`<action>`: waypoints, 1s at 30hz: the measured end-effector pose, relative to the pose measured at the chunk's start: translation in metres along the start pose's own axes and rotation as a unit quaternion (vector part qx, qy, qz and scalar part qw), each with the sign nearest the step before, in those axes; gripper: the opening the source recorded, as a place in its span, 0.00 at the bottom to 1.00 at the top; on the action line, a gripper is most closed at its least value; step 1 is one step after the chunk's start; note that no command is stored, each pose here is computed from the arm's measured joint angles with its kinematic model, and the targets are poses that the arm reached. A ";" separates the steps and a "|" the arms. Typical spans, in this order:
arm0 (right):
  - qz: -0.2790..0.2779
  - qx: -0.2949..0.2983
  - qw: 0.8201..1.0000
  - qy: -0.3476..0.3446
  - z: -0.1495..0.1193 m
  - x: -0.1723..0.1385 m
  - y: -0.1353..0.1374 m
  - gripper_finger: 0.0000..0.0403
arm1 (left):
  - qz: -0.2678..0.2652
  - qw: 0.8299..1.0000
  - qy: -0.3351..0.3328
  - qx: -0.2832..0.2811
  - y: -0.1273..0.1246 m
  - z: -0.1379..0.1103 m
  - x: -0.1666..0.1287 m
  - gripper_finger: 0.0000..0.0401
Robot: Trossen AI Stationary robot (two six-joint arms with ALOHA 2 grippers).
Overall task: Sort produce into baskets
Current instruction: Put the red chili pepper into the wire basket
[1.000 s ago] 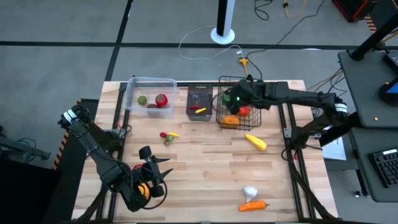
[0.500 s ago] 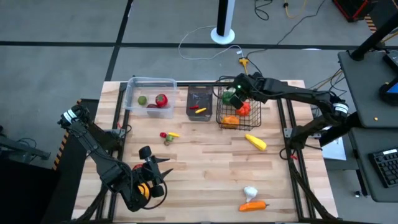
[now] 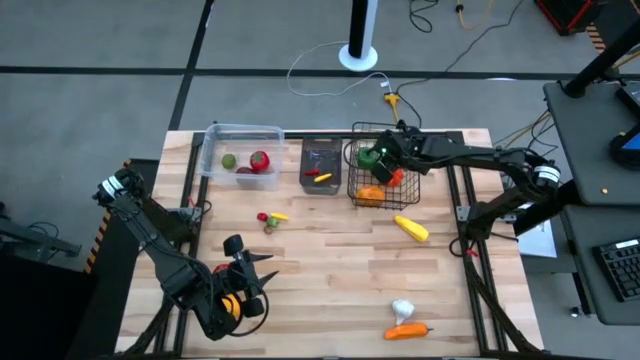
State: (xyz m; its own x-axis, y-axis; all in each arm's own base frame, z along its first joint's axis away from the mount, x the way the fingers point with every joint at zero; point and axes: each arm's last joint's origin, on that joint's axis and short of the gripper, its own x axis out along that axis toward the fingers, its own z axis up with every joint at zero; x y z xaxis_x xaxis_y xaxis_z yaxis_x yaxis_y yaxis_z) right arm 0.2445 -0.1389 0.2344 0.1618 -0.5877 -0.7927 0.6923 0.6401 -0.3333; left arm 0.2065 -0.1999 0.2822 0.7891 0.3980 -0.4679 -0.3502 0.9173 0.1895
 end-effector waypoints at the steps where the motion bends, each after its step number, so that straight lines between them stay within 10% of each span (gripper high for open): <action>1: 0.000 0.000 1.000 0.001 -0.001 0.001 0.000 0.30 | 0.000 1.000 0.000 0.000 0.000 0.000 0.000 0.42; 21: 0.044 0.054 0.997 0.020 -0.001 0.003 -0.005 0.30 | -0.001 1.000 -0.001 -0.002 0.000 0.000 0.000 0.42; 30: 0.041 0.067 0.997 0.026 -0.002 0.005 -0.008 0.48 | -0.001 1.000 -0.001 -0.007 0.000 0.000 0.000 0.42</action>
State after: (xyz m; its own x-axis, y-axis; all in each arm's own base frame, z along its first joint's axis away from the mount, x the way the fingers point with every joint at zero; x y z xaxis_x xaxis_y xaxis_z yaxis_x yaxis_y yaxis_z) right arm 0.2386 -0.1455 0.2323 0.1874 -0.5070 -0.8413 0.7662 0.6114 -0.1978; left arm 0.2068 -0.2002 0.2826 0.7911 0.3958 -0.4663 -0.3549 0.9180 0.1770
